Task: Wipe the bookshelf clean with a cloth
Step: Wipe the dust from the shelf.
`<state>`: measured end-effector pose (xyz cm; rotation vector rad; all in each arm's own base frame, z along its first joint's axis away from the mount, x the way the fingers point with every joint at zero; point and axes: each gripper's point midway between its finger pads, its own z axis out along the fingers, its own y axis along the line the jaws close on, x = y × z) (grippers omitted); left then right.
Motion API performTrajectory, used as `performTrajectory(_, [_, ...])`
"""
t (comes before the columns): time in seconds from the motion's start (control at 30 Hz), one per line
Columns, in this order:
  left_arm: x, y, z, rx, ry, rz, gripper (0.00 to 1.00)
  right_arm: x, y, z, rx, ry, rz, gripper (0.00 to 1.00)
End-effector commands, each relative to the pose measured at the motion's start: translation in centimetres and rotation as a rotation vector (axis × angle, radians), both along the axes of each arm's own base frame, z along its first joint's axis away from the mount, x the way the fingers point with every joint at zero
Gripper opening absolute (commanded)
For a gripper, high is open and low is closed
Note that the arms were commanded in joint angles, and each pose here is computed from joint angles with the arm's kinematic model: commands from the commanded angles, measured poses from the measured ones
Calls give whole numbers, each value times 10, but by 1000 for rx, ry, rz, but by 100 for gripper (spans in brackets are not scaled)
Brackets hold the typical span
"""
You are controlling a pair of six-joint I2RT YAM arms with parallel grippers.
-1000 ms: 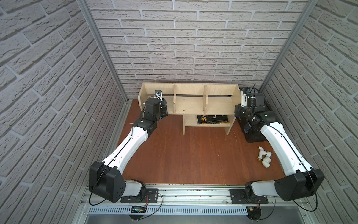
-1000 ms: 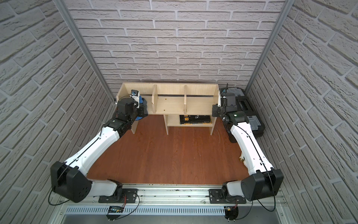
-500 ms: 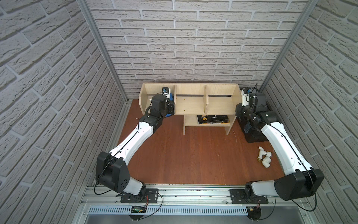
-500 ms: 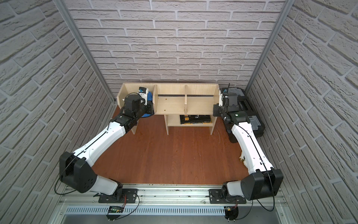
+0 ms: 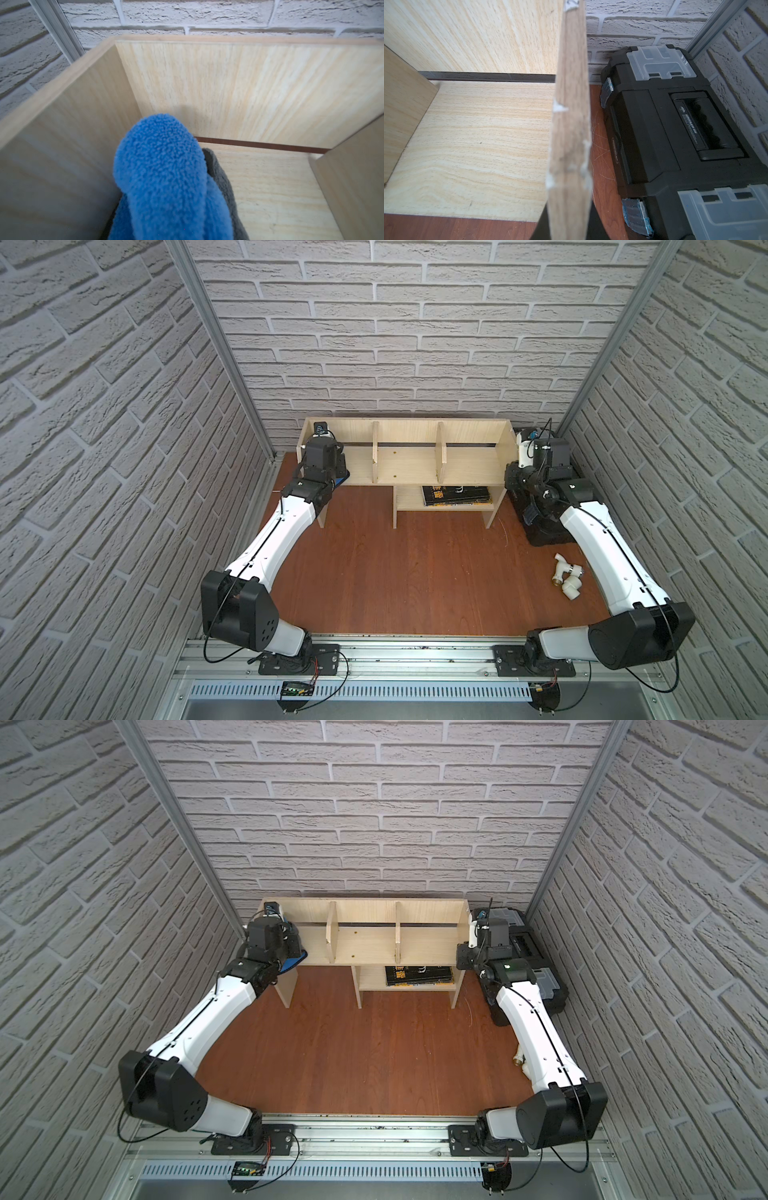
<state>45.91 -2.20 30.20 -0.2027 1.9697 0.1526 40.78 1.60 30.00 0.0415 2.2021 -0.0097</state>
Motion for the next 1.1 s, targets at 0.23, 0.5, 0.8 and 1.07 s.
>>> performTrajectory(0.23, [14,-84,2,-148,-34,-259,0,0,48,-1,149,6,184,3])
performTrajectory(0.5, [31,-87,51,-102,-94,-220,0,-1,51,0,163,7,198,3])
performTrajectory(0.8, [31,-2,85,150,-155,4,0,-3,53,6,169,-8,211,3])
performTrajectory(1.07, [21,19,82,149,-156,20,0,-1,55,3,179,-2,219,3])
